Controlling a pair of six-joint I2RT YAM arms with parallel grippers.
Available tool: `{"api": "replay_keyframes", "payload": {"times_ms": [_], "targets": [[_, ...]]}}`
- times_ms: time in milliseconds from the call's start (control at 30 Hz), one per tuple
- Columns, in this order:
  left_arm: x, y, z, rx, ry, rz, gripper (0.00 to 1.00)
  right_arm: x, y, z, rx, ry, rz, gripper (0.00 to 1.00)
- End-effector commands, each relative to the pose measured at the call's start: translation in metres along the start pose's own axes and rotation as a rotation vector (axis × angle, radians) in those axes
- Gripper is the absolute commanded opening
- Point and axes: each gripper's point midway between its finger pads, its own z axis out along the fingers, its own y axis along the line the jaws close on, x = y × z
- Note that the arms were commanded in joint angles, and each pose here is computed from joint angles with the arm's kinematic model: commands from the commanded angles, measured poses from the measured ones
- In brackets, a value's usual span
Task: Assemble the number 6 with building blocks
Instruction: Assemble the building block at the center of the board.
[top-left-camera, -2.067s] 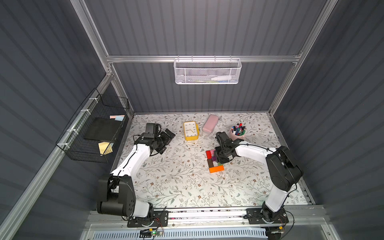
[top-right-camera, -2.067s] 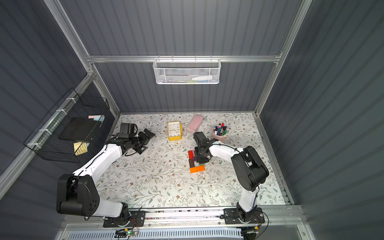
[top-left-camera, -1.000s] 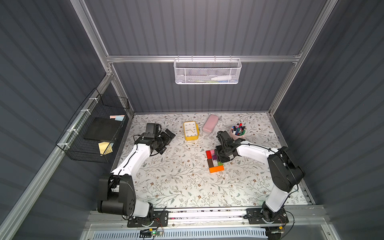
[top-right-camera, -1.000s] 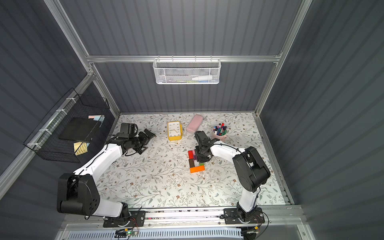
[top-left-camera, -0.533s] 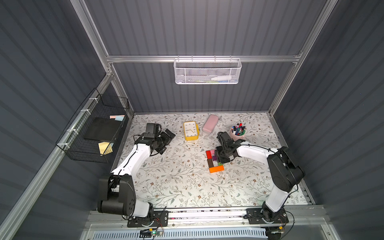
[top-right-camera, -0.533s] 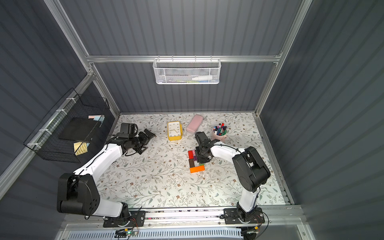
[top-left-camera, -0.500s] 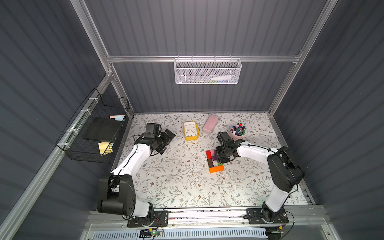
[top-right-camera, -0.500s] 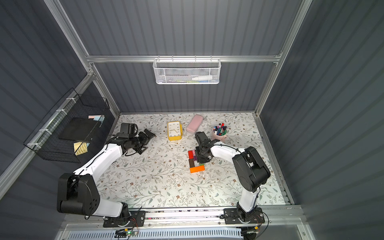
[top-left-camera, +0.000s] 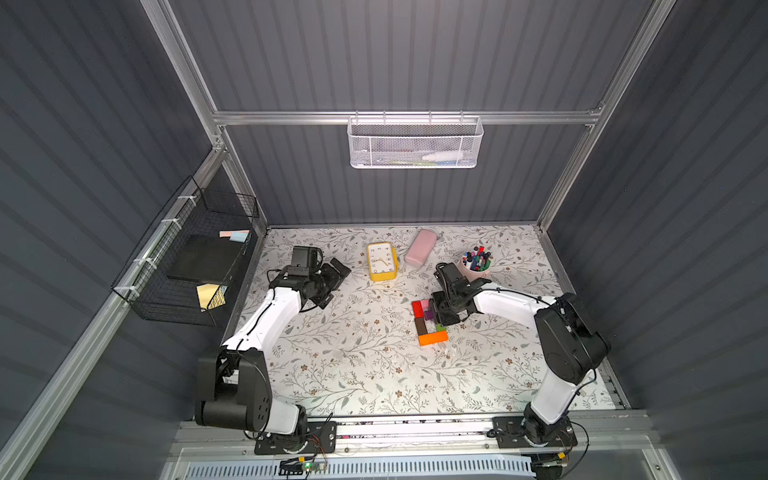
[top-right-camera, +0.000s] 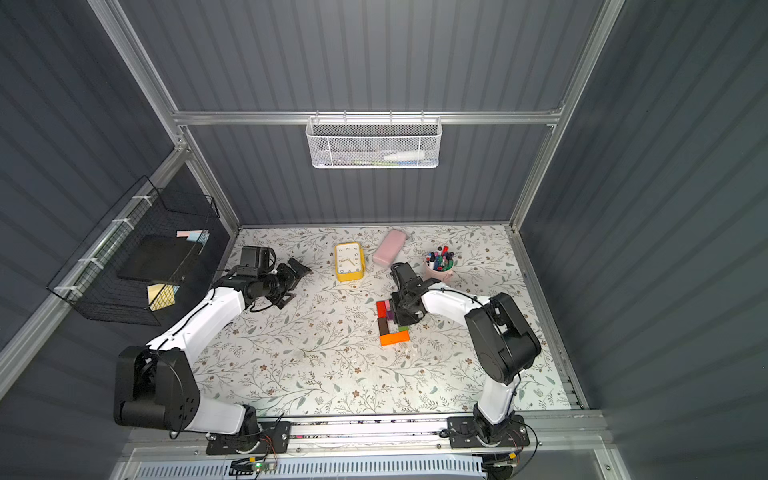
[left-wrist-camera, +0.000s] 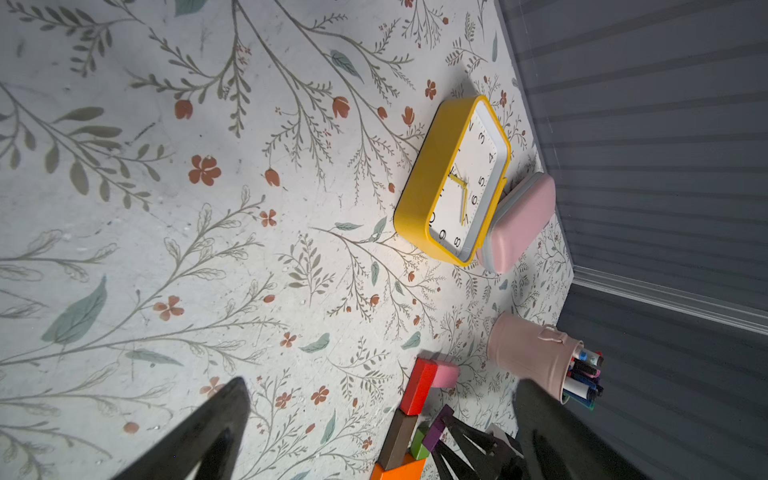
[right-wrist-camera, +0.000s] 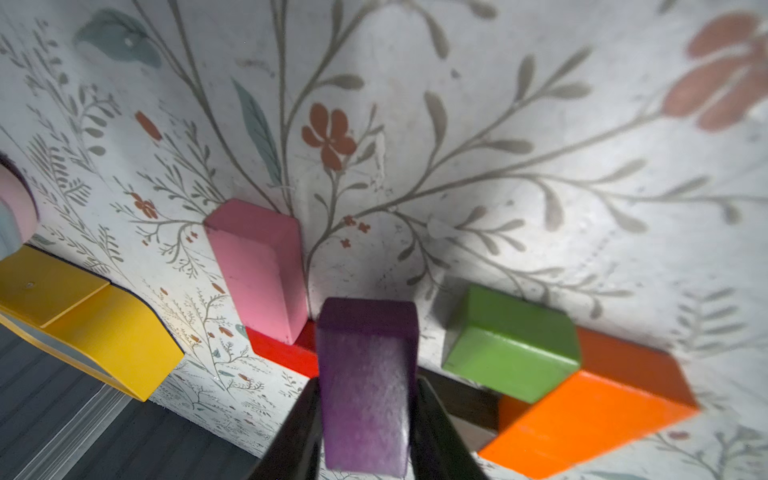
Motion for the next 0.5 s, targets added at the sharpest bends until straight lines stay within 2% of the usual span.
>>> {"api": "replay_keyframes", "payload": {"times_ms": [0, 467], "targets": [[-0.0017, -0.0060, 0.0009, -0.005, 0.001, 0.030, 1.00, -0.0012, -0.0058, 0.0005, 0.017, 0.004, 0.126, 0.35], [-0.0019, -0.0056, 0.0012, -0.007, 0.001, 0.029, 0.99, -0.0025, -0.0099, 0.0062, 0.041, 0.000, 0.120, 0.36]]}}
